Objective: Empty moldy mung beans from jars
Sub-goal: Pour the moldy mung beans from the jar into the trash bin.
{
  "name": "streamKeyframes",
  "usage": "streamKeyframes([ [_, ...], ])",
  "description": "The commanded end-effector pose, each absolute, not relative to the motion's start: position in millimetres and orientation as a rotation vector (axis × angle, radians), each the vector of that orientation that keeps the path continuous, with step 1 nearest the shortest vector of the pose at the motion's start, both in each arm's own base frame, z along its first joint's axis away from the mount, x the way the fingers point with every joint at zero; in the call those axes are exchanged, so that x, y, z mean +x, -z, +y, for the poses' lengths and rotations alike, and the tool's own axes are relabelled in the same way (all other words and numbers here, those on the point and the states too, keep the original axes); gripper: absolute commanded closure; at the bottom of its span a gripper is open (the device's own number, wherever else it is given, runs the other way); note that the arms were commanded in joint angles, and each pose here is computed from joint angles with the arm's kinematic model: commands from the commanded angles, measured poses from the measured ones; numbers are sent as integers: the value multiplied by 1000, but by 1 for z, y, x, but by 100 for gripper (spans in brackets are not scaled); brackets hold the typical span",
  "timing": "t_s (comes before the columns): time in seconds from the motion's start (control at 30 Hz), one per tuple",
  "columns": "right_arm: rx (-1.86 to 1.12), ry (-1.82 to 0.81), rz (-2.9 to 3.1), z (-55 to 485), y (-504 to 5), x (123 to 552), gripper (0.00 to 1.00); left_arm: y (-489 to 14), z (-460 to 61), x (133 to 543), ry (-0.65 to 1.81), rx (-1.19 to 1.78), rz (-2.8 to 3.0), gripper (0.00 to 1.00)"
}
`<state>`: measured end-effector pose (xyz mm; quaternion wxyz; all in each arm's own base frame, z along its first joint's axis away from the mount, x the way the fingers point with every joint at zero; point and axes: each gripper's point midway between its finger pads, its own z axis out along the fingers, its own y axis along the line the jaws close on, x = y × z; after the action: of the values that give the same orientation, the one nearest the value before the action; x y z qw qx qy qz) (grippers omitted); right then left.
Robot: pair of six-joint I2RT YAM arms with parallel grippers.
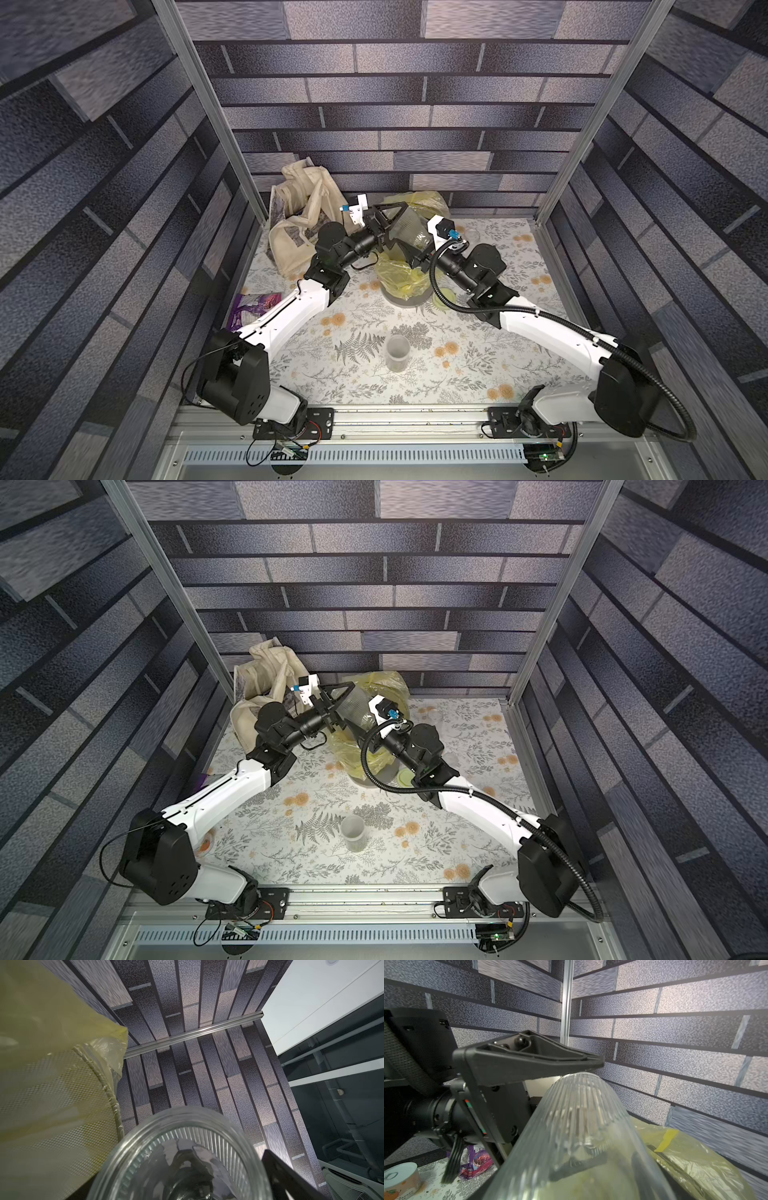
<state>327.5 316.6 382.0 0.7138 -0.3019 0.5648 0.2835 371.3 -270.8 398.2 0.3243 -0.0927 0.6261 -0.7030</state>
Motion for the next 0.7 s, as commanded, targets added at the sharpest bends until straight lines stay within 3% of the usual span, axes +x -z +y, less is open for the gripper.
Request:
streamKeyframes([
  [0.0,-619,-604,1225,301,-421,319,50,-405,-256,354,1748,-158,1671,0],
  [0.33,-626,-549,1502,284,-428,320,52,-403,-216,335,1398,-101,1722,0],
  [0.67,-685,-390,1923,271,-377,329,52,-403,-188,329,1280,-134,1702,0],
])
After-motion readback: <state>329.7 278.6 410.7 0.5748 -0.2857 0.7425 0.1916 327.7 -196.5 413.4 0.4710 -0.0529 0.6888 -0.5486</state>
